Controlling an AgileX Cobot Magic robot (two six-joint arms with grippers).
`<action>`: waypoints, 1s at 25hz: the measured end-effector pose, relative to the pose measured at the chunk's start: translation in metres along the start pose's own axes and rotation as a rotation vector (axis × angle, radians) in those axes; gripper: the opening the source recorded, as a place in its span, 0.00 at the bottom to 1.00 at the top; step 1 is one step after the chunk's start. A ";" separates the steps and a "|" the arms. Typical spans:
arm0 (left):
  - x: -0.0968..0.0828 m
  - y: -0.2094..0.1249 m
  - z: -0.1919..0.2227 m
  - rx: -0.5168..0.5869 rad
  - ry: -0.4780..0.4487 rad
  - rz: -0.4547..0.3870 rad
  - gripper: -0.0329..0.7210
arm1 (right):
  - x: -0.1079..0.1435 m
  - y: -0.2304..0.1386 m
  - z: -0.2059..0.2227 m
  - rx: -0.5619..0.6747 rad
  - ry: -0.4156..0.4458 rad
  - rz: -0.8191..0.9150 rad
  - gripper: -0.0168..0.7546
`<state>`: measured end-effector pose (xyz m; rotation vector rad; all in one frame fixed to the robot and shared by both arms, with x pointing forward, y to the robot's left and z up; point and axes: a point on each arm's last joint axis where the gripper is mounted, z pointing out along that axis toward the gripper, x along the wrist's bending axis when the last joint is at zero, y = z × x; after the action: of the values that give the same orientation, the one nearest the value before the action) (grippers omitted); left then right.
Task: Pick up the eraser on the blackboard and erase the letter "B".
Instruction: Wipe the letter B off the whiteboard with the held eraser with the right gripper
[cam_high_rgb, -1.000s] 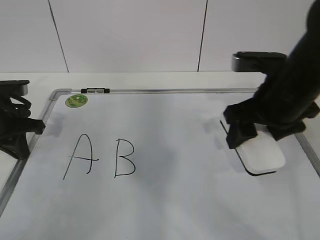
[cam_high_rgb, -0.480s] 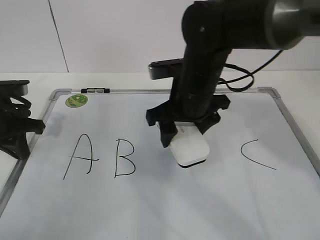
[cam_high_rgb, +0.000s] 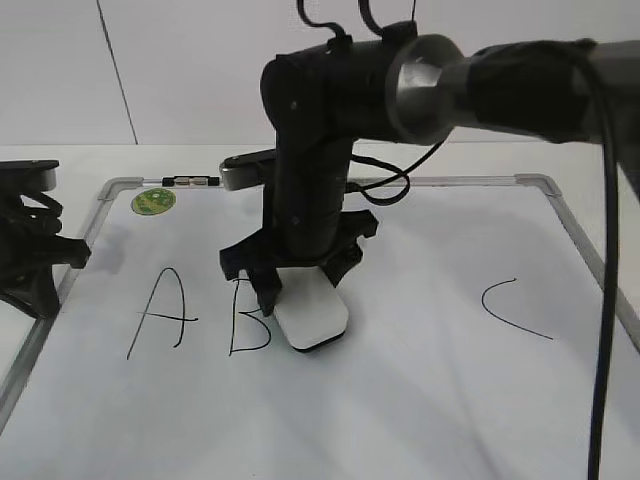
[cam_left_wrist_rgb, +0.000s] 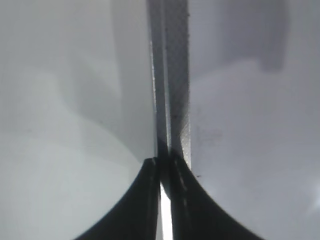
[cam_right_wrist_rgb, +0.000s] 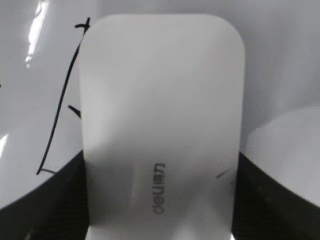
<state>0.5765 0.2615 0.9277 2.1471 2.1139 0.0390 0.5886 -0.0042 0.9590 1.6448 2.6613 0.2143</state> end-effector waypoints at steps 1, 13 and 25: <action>0.000 0.000 0.000 0.000 0.000 0.000 0.07 | 0.000 0.001 0.004 0.001 0.000 0.000 0.72; 0.000 0.000 0.000 -0.002 0.001 0.001 0.07 | 0.003 0.004 0.018 0.009 0.012 -0.006 0.72; 0.000 0.000 0.000 -0.002 0.002 0.002 0.07 | 0.054 -0.010 0.019 -0.011 -0.014 -0.171 0.72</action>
<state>0.5767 0.2617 0.9277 2.1493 2.1118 0.0437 0.5564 0.0419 0.9424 1.4005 2.7650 0.2139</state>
